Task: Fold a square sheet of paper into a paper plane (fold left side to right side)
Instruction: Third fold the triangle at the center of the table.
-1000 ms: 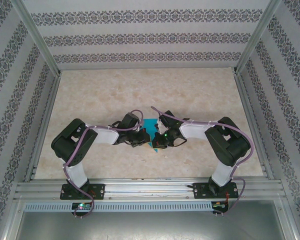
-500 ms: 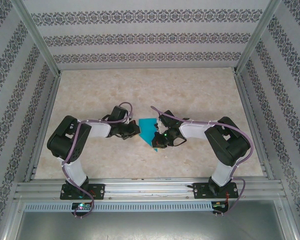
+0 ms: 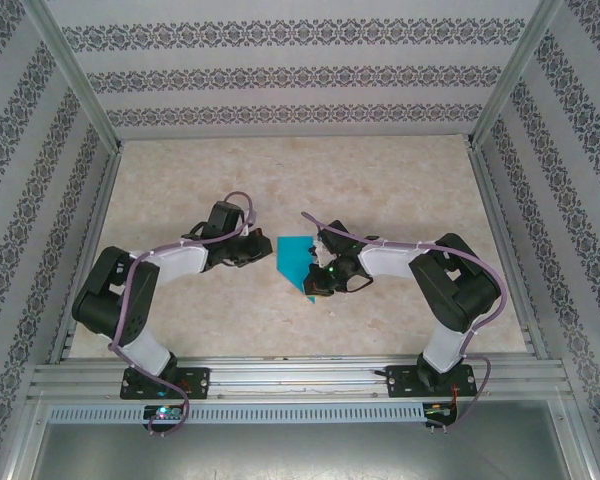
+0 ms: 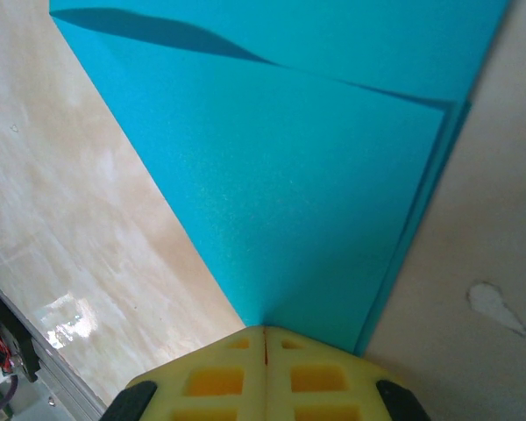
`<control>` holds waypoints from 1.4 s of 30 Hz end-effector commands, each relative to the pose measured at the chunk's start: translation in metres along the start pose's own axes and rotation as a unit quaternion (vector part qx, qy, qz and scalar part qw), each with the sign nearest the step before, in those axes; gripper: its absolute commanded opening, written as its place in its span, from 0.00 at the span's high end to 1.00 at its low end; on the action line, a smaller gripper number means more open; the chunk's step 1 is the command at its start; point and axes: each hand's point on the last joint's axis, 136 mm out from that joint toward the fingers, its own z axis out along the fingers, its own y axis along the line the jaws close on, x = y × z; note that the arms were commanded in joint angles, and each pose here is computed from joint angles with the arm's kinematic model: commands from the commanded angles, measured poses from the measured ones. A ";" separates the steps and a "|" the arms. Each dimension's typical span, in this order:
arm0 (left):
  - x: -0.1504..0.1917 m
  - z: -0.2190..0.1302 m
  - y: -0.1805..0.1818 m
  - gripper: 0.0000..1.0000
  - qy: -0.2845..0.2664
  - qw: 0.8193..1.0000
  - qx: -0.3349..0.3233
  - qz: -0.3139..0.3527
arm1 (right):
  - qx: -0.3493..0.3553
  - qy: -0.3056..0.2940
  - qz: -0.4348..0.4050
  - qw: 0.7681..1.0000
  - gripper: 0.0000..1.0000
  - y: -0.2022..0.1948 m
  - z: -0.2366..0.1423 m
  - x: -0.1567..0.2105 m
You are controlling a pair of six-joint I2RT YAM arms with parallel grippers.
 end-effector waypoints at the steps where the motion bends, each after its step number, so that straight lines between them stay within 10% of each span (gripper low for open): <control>1: 0.034 0.014 -0.021 0.96 0.047 0.998 0.038 0.011 | 0.078 0.033 0.039 0.996 1.00 -0.045 0.007 0.023; 42: 0.072 0.057 0.034 1.00 0.102 0.992 -0.063 -0.036 | -0.044 -0.038 0.019 0.998 1.00 0.031 -0.003 -0.028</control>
